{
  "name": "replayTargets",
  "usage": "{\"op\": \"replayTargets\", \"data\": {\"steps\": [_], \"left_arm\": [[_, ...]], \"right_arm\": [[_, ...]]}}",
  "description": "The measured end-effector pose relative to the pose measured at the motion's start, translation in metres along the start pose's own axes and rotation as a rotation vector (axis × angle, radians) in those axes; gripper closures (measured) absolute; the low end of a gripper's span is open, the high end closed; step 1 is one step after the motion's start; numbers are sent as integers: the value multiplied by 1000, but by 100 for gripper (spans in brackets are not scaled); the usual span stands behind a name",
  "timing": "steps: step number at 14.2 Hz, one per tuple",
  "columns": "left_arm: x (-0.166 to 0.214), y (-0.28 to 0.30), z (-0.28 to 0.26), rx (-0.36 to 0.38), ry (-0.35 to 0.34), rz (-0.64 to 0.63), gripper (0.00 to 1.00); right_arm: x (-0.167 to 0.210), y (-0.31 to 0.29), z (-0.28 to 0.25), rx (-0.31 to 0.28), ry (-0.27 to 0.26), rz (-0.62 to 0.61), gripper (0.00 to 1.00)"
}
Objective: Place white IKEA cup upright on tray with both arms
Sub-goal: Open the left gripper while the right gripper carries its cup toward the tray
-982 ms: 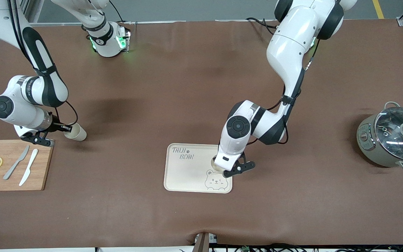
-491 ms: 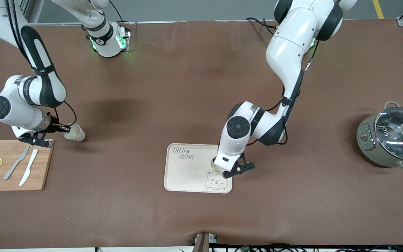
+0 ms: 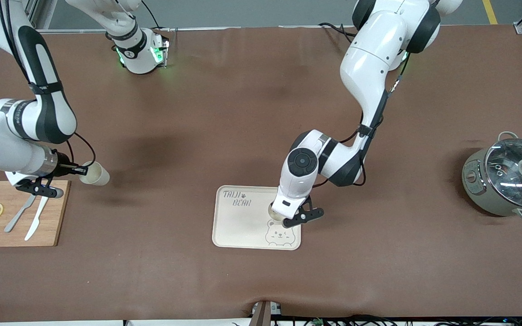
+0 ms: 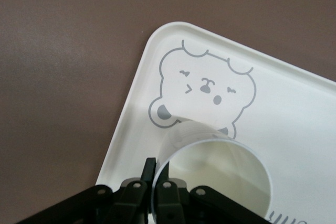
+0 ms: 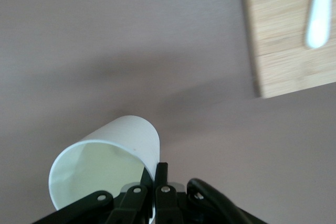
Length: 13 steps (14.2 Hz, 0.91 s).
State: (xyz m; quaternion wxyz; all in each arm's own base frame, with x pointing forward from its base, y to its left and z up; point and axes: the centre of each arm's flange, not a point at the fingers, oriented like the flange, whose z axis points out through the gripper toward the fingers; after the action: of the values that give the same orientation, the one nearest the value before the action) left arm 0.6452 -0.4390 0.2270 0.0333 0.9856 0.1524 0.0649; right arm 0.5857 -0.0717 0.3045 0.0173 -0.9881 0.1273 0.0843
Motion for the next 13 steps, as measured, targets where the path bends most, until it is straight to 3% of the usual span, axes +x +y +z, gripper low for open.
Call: {"op": "replayTargets", "data": {"steps": [2, 6, 13], "left_arm": [[1, 0, 0, -1, 2, -1, 96], [1, 0, -1, -4, 5, -1, 94], [1, 4, -5, -12, 10, -11, 26]], "right_arm": [[1, -14, -15, 46, -23, 20, 97], [-2, -55, -25, 48, -25, 84, 97], [-14, -141, -38, 58, -3, 216, 97]]}}
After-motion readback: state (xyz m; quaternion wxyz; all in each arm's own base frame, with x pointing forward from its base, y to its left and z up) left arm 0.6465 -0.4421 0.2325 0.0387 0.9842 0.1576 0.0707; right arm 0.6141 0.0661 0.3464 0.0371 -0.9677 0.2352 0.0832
